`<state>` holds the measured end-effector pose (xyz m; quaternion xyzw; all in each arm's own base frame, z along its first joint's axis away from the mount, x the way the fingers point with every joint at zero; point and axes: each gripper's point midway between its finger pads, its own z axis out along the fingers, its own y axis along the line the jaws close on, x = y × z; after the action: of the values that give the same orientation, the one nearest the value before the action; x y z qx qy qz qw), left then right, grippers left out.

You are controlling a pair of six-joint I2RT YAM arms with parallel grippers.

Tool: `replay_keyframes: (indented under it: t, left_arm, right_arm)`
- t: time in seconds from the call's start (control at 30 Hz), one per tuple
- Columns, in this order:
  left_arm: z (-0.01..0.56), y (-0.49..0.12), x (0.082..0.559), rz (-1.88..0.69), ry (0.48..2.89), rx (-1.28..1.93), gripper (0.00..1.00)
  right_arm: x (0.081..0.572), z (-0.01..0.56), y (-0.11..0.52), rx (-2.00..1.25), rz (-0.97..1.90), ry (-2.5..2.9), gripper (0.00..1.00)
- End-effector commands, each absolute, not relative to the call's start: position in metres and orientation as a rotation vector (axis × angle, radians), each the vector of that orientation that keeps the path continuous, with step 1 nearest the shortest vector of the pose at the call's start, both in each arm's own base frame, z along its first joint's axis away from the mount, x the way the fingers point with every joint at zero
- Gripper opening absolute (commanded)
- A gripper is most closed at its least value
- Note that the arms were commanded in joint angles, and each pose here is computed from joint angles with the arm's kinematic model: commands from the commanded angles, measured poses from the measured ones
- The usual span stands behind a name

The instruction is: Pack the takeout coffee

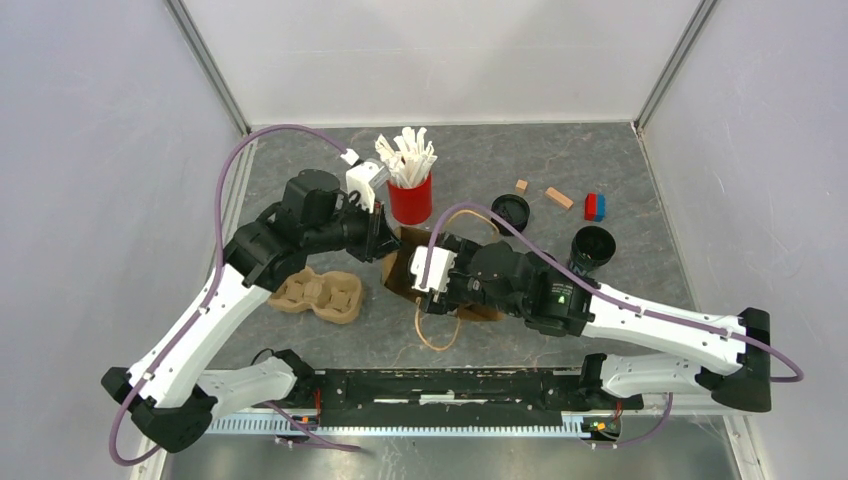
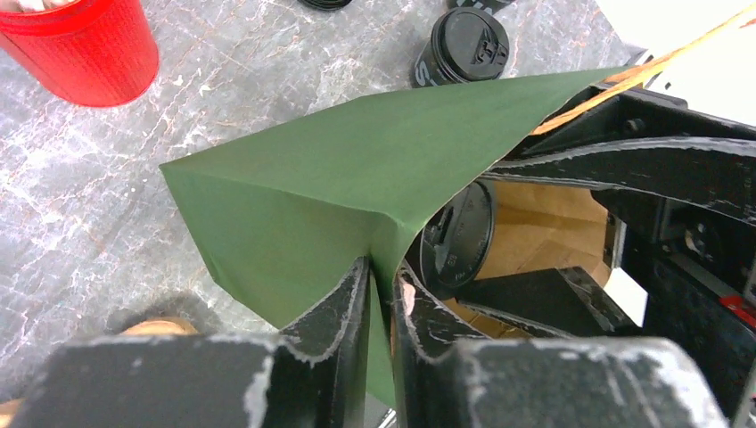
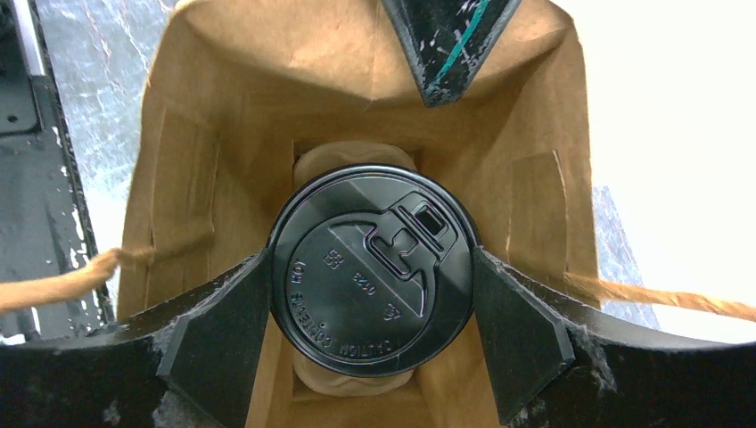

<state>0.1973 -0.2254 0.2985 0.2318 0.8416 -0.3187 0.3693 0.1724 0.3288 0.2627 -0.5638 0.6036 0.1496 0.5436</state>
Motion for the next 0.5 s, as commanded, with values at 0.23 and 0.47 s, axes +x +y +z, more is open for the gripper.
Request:
replay_keyframes:
  t: [0.23, 0.47]
  left_arm:
    - [0.289, -0.206, 0.185, -0.763, 2.162, 0.598, 0.60]
    - [0.274, -0.186, 0.160, -0.753, 2.285, 0.512, 0.69]
  right_arm:
    - [0.178, 0.240, 0.333, -1.408, 0.283, 1.377, 0.82]
    - [0.169, 0.231, 0.332, -1.444, 0.290, 1.382, 0.82]
